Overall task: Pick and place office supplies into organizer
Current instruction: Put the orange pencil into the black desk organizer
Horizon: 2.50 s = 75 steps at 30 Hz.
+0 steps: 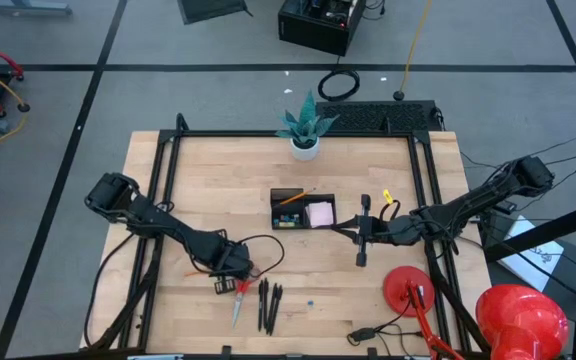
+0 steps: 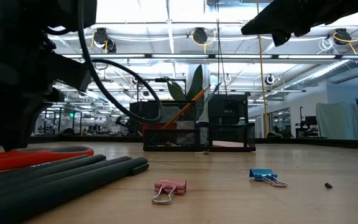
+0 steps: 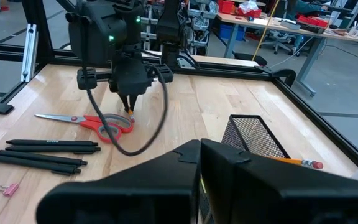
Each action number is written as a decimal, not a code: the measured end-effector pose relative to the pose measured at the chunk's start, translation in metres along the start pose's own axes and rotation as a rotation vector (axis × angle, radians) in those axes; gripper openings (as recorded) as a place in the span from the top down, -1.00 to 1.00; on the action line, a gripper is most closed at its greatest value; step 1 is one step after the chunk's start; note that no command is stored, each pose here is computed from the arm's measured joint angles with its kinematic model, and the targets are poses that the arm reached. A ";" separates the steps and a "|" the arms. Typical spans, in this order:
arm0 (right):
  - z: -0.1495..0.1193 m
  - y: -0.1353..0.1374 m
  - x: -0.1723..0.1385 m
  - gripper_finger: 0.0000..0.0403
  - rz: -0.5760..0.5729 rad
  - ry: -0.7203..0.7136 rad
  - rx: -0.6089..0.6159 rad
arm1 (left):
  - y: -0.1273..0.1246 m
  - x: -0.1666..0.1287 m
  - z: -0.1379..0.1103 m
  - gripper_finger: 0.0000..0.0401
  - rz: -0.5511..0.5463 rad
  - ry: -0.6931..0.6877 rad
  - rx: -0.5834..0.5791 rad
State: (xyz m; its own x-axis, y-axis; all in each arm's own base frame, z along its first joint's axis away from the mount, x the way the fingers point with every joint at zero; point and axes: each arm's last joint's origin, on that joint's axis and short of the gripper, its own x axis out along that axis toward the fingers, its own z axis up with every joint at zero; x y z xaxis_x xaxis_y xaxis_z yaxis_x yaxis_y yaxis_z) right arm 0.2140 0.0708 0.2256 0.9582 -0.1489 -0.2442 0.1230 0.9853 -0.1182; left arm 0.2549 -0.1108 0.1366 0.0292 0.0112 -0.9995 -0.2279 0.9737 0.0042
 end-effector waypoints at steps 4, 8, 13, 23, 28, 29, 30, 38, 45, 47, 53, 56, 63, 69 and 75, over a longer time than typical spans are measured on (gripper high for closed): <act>0.000 0.000 0.000 0.98 0.000 0.000 0.000 | -0.003 0.000 -0.001 0.88 0.037 -0.034 0.058; 0.000 0.000 0.000 0.98 0.000 0.000 0.000 | -0.004 -0.001 -0.002 0.86 0.068 -0.066 0.087; 0.000 0.000 0.000 0.98 0.000 0.000 0.000 | -0.002 -0.004 -0.001 0.85 0.107 -0.109 0.079; 0.000 0.000 0.000 0.98 0.000 -0.001 -0.002 | 0.008 -0.031 0.000 0.85 0.151 -0.262 0.030; 0.000 0.000 0.000 0.98 0.000 -0.001 -0.003 | 0.012 -0.048 -0.001 0.85 0.150 -0.345 0.034; 0.000 0.000 0.000 0.98 0.000 -0.001 -0.003 | 0.014 -0.052 0.000 0.85 0.148 -0.372 0.036; 0.000 0.000 0.000 0.98 0.000 -0.001 -0.003 | 0.015 -0.056 0.001 0.85 0.143 -0.401 0.035; 0.000 0.000 0.000 0.98 0.000 -0.001 -0.004 | 0.023 -0.087 0.011 0.85 0.102 -0.623 0.055; 0.000 0.000 0.000 0.98 -0.001 -0.001 -0.007 | 0.024 -0.110 0.030 0.85 0.103 -0.881 0.153; 0.000 0.000 0.000 0.98 -0.001 -0.001 -0.007 | 0.024 -0.116 0.036 0.85 0.107 -0.956 0.187; 0.000 0.000 0.000 0.98 -0.001 -0.001 -0.007 | 0.028 -0.133 0.051 0.85 0.186 -1.148 0.222; 0.000 0.000 0.000 0.98 -0.002 -0.001 -0.007 | 0.033 -0.140 0.056 0.85 0.224 -1.213 0.236; 0.001 0.000 0.000 0.98 -0.002 -0.005 -0.013 | 0.060 -0.148 0.072 0.85 0.299 -1.285 0.166; 0.001 0.000 0.000 0.98 -0.001 -0.007 -0.011 | 0.086 -0.151 0.082 0.85 0.266 -1.317 0.110; 0.001 0.000 0.000 0.98 -0.001 -0.007 -0.011 | 0.109 -0.149 0.089 0.85 0.194 -1.320 0.046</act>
State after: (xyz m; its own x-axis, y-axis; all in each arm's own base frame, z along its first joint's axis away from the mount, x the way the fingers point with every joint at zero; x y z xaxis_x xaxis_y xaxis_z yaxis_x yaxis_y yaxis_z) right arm 0.2143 0.0708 0.2264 0.9599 -0.1493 -0.2373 0.1210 0.9842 -0.1295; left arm 0.3128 0.0136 0.2891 0.9201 0.3345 -0.2037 -0.3034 0.9377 0.1696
